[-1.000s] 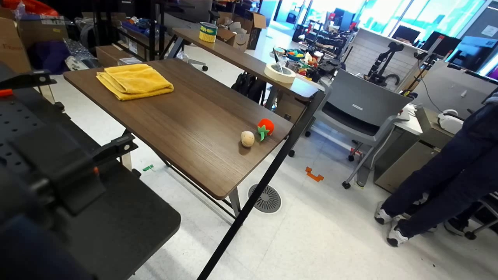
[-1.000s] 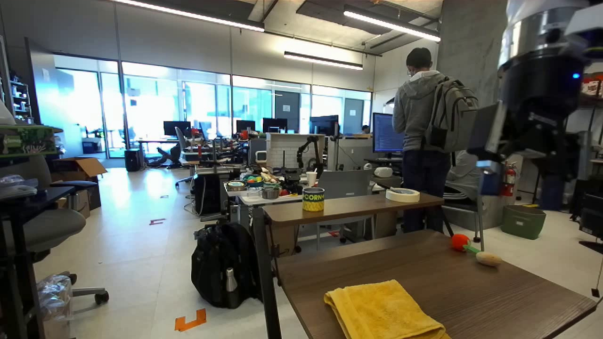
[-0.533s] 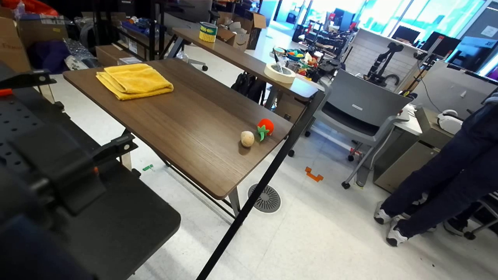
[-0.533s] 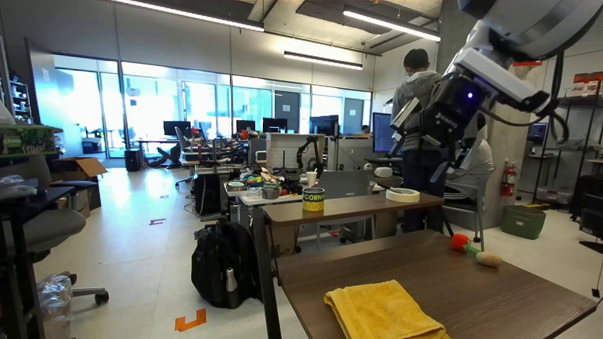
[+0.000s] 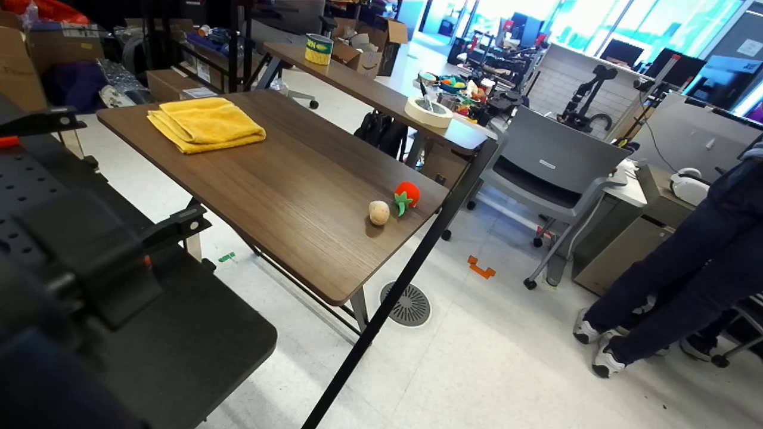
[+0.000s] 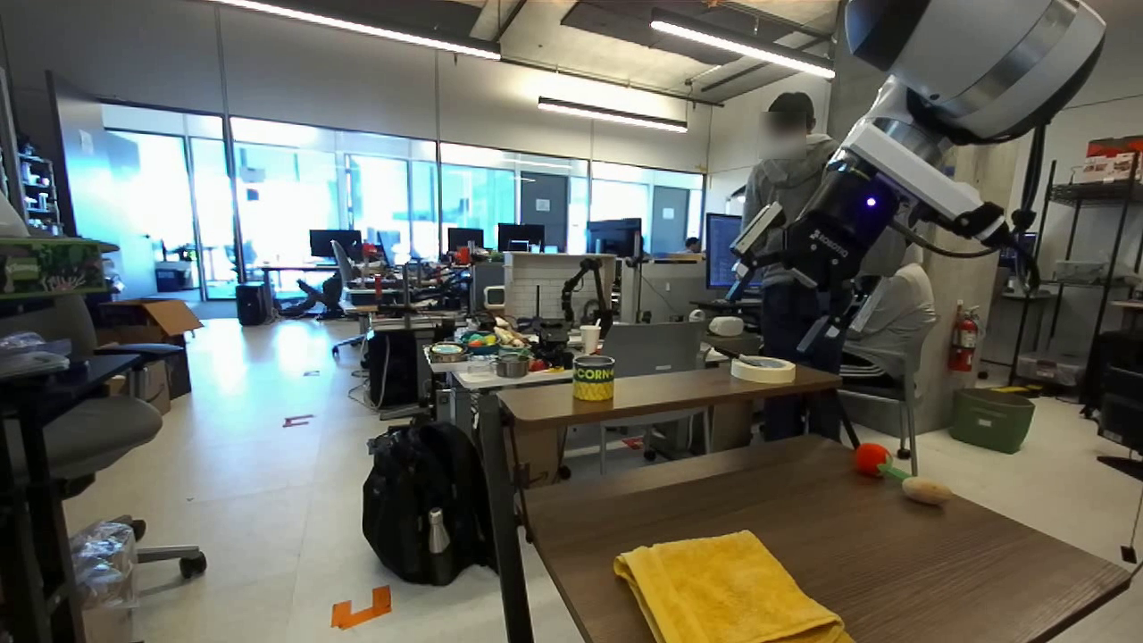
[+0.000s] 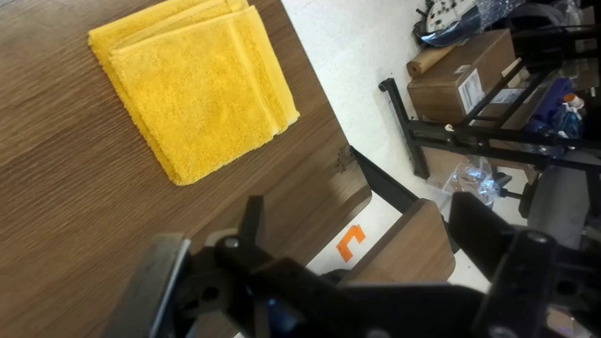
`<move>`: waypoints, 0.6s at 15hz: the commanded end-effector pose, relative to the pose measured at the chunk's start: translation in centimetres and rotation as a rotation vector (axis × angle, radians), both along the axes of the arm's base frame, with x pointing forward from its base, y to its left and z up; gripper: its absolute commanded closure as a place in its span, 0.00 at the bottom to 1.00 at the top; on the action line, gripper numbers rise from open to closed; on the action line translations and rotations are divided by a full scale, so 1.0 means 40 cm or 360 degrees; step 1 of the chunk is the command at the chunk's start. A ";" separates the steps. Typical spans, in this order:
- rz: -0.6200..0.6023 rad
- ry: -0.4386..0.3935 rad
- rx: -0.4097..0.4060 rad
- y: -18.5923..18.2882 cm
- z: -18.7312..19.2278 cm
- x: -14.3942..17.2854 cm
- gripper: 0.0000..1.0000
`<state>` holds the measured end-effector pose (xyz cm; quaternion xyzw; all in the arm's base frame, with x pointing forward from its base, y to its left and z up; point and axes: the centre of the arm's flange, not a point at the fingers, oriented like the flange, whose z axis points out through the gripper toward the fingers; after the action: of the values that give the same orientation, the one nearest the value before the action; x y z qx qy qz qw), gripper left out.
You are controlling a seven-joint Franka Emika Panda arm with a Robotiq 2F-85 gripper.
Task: Wipe the table with the towel
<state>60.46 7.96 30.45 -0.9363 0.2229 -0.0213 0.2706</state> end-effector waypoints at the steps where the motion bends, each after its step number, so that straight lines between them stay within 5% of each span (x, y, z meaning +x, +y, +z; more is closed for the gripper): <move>1: 0.0085 -0.0084 -0.0302 0.024 0.011 0.024 0.00; 9: 0.0687 -0.0319 -0.0760 0.181 -0.097 0.062 0.00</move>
<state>60.96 14.25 28.21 -0.9915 0.0435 -0.0829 0.0902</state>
